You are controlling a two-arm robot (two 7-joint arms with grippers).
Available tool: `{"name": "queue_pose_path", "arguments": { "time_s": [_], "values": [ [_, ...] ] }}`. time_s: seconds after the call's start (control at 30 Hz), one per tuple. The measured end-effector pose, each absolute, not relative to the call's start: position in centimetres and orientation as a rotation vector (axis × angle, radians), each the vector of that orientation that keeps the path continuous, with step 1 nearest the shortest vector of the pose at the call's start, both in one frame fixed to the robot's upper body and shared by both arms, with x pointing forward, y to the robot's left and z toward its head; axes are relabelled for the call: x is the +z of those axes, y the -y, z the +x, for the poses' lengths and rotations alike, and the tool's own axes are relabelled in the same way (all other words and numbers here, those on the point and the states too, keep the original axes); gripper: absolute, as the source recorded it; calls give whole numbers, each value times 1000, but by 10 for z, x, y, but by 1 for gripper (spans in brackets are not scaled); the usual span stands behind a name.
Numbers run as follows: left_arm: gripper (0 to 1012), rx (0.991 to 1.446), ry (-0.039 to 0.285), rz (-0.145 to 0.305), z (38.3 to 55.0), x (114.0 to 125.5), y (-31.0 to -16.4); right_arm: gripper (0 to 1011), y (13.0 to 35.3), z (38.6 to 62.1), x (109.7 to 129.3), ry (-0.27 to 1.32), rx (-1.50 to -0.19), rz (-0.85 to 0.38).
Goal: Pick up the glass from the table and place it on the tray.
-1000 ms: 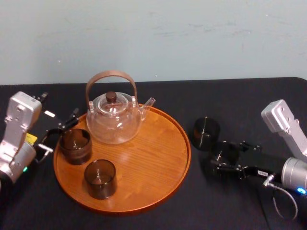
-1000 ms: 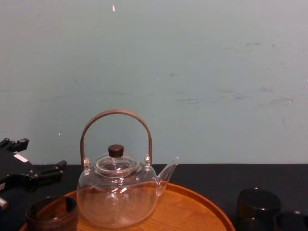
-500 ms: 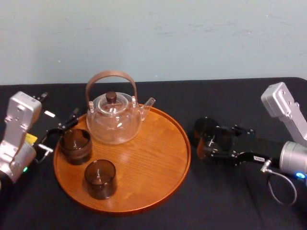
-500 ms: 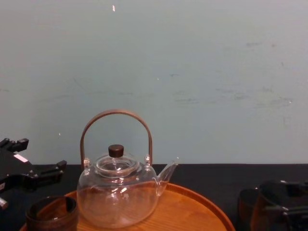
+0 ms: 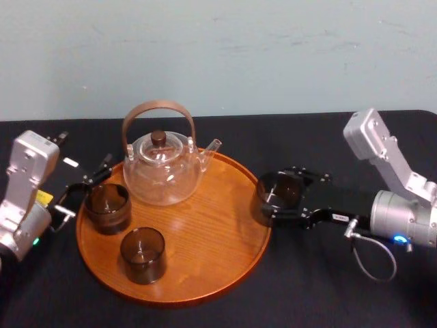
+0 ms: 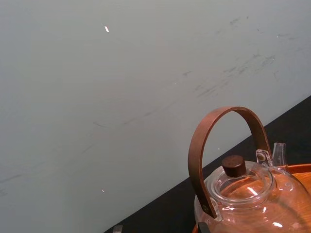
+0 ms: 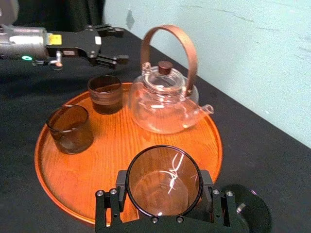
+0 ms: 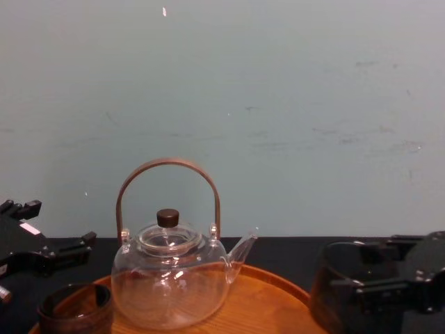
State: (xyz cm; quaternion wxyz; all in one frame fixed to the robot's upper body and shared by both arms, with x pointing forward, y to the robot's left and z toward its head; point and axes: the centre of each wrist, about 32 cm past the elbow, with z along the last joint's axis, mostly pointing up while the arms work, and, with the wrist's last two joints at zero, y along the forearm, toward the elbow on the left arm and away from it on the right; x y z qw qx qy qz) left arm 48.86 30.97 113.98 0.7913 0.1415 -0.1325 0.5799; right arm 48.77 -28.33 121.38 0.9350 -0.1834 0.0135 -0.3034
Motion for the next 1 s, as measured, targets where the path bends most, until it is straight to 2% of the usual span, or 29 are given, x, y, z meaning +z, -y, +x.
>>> {"name": "queue_pose_path", "arguments": {
  "time_s": [0.5,1.0],
  "values": [
    [1001,1248,285,304,489,1140,-310,902,255,498,1209,-14,-525,-362],
    [1001,1248,285,304,489,1140,-310,902,235,506,1193,-22,-468,-355]
  ]
}}
